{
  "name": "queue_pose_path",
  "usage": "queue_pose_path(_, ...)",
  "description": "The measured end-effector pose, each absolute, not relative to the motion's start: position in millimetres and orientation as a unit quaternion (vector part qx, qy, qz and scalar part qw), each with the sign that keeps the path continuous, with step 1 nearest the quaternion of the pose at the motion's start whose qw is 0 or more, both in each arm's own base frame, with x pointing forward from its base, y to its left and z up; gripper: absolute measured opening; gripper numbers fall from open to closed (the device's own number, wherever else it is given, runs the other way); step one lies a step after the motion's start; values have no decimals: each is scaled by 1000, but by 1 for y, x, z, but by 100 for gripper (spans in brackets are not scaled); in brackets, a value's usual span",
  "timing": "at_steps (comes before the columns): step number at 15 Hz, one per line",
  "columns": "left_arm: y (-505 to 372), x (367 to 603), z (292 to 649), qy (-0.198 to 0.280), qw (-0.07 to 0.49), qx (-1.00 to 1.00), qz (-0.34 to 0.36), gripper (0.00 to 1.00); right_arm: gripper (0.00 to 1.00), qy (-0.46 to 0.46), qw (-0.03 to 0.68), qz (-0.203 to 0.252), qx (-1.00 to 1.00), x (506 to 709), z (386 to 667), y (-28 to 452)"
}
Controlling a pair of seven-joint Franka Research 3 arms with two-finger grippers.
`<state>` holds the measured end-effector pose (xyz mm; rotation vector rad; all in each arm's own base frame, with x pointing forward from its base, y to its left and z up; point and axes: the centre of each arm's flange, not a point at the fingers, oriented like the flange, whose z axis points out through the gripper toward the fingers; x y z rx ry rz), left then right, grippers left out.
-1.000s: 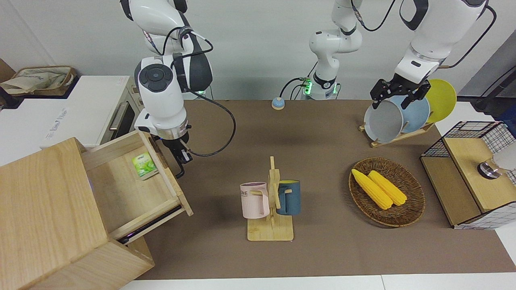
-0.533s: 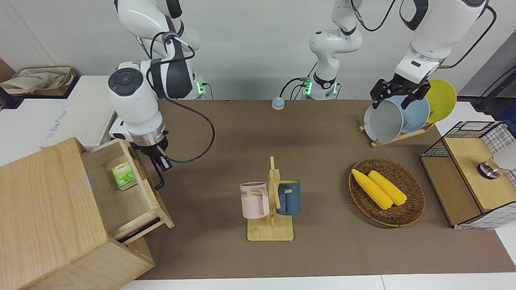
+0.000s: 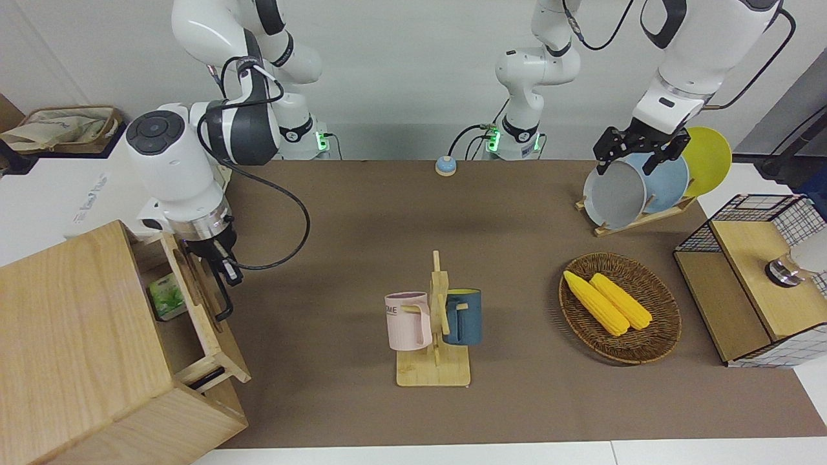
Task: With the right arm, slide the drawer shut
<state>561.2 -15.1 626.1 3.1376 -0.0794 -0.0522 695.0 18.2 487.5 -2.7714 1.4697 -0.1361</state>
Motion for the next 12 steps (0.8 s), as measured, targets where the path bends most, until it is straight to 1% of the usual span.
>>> queue_pose_path(4,-15,561,626,-25,1,1000,-17,100,1,465,12,-46,-884,700,488,0)
queue_pose_path(8,-15,561,626,-25,1,1000,-17,100,1,466,25,-45,-883,701,489,-26)
queue_pose_path(12,-15,561,626,-25,1,1000,-17,100,1,468,28,-47,-882,702,490,-32)
